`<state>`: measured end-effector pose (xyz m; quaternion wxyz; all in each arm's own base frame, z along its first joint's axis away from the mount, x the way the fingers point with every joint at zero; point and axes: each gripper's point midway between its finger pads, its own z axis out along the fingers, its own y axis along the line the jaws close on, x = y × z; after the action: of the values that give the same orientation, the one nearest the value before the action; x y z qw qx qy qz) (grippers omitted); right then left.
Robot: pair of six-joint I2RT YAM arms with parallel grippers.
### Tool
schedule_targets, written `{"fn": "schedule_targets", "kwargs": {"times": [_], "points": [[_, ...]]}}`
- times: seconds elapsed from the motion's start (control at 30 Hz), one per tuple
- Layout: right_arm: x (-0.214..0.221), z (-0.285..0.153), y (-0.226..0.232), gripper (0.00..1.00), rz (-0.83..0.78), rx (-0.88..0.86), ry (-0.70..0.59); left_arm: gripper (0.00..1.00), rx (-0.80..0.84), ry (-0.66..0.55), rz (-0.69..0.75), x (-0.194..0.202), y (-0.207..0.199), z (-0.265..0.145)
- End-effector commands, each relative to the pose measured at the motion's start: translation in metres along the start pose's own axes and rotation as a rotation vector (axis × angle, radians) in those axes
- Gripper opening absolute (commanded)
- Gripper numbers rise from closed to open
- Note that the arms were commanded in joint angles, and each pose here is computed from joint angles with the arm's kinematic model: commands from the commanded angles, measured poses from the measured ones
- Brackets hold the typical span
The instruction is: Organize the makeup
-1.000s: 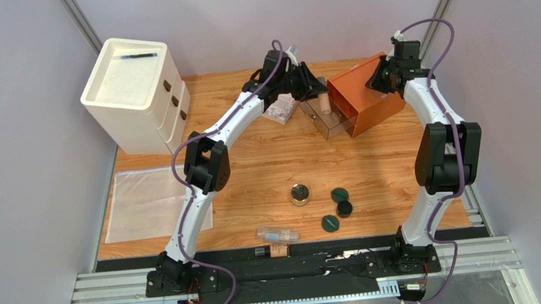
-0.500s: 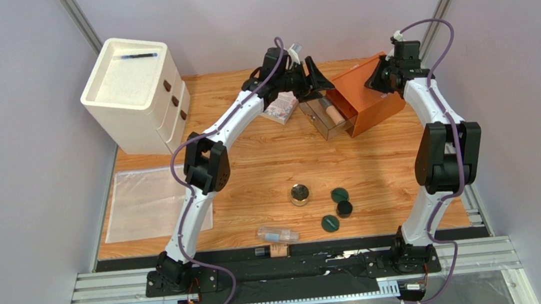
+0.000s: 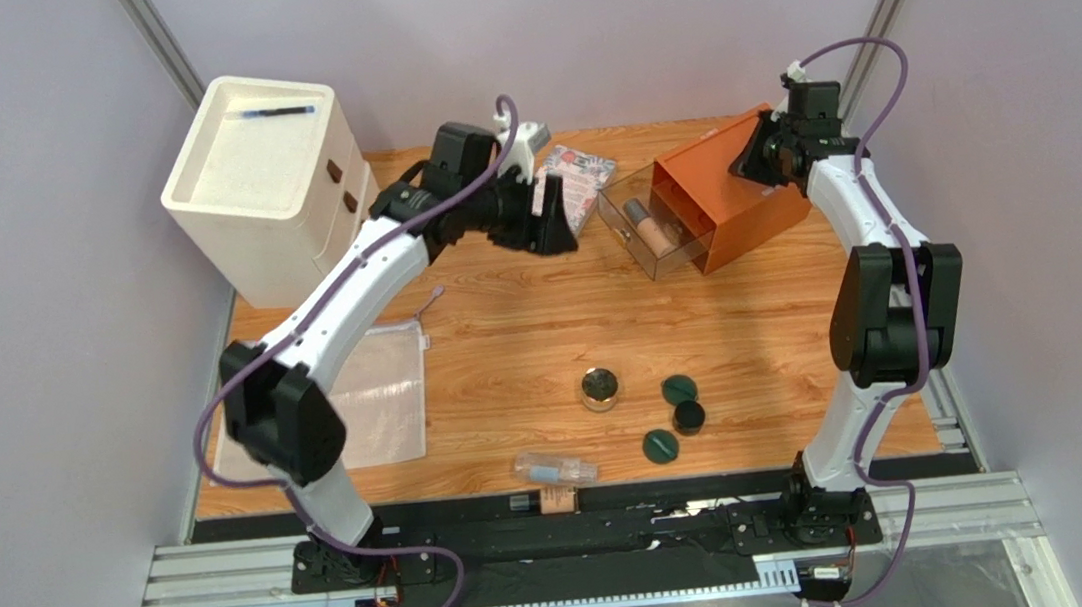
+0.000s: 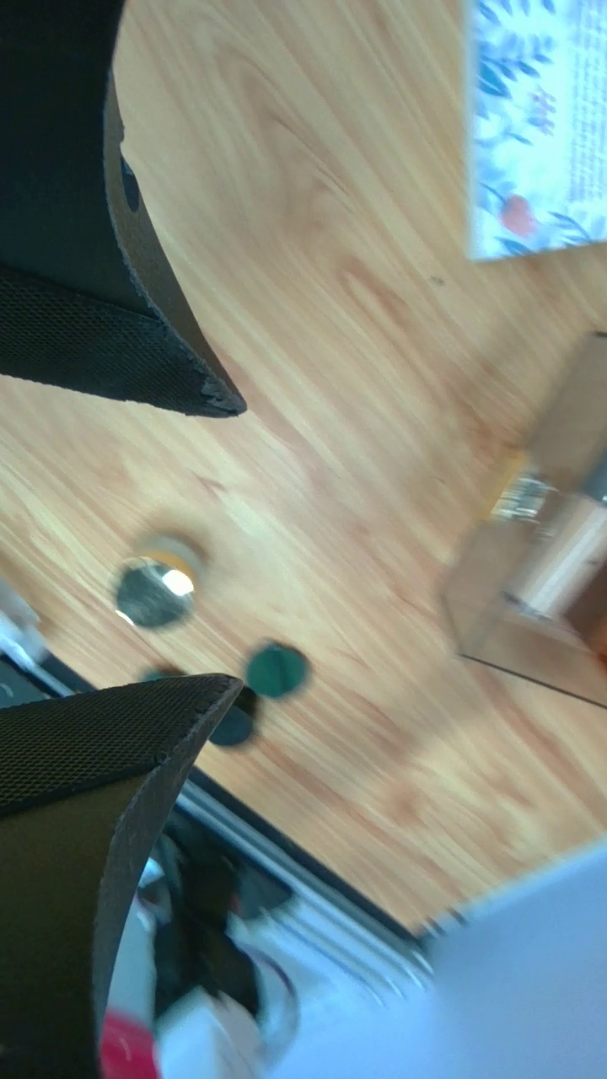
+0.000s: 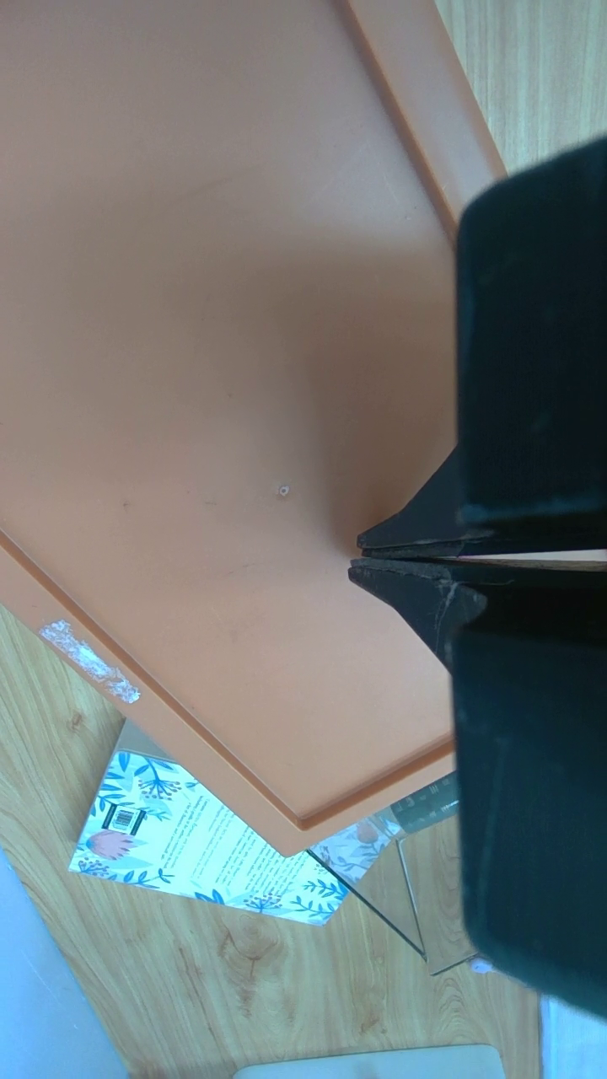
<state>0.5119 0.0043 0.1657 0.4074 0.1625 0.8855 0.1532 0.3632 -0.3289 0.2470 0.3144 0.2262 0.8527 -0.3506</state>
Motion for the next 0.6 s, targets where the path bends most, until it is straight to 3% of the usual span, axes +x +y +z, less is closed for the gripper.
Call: {"fn": "schedule_targets", "kwargs": {"times": [0.0, 0.23, 0.37, 0.57], "points": [[0.092, 0.01, -0.038, 0.0, 0.034, 0.124, 0.303, 0.8, -0.079, 0.191, 0.312, 0.086, 0.021, -0.022], [0.098, 0.009, -0.041, 0.0, 0.034, 0.133, 0.313, 0.81, 0.076, 0.368, 0.587, 0.178, -0.016, -0.03], [0.1, 0.009, -0.043, 0.0, 0.031, 0.138, 0.319, 0.81, 0.095, 0.478, 0.617, 0.213, -0.018, -0.037], [0.104, 0.01, -0.044, 0.0, 0.036, 0.14, 0.328, 0.81, 0.138, 0.552, 0.605, 0.245, -0.023, -0.058]]}}
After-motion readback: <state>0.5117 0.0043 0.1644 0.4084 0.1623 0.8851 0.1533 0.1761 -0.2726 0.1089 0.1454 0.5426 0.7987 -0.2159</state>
